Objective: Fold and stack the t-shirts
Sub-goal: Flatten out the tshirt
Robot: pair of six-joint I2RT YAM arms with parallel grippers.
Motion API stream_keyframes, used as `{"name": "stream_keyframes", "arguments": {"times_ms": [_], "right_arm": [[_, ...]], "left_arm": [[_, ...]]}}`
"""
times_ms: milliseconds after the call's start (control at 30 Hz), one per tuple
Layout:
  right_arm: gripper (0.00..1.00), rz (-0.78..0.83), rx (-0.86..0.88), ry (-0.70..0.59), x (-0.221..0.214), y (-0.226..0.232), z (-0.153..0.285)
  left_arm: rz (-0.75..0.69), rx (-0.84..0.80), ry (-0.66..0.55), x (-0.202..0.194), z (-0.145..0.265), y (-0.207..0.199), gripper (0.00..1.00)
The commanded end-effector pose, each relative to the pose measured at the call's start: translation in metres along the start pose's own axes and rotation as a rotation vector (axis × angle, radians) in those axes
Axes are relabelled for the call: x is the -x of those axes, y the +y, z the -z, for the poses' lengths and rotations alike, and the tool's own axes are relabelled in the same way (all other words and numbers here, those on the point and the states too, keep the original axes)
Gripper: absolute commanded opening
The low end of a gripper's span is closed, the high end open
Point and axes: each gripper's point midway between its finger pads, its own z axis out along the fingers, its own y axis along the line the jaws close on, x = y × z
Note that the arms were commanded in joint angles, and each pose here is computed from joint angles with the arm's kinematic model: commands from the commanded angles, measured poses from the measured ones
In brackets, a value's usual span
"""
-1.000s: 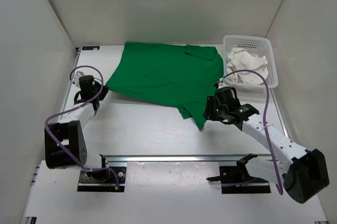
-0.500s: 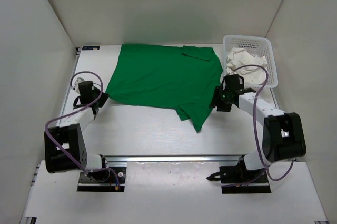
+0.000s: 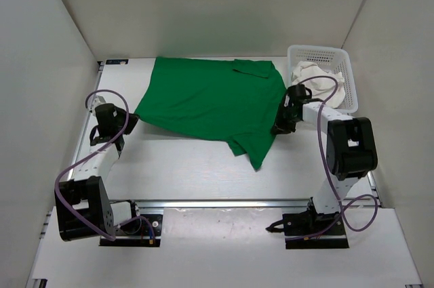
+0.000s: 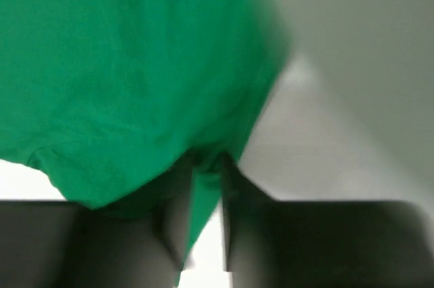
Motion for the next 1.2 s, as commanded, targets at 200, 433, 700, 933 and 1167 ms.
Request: {"name": "stream_keyframes", "arguments": {"times_ms": [200,433,700,933,1167], "right_arm": [[0.0,0.133,-0.011,-0.105,0.072,0.027,0.012],[0.02,0.197,-0.068,-0.072,0.073,0.02,0.024],[0.49,0.173,-0.041,-0.115,-0.005,0.018,0.031],[0.49,0.105,-0.033,-0.058,-0.005,0.009,0.03],[0.46,0.063,0.064,-0.053,-0.031,0.017,0.003]], "left_arm": [[-0.029,-0.04,-0.067,0.027,0.004,-0.017,0.0],[-0.034,-0.044,-0.063,0.035,-0.004,-0.028,0.0],[0.0,-0.076,0.023,-0.008,0.0,-0.02,0.0],[0.0,-0.065,0.028,-0.023,0.014,-0.008,0.0],[-0.052,-0.042,0.049,-0.029,0.017,-0.002,0.0]]}}
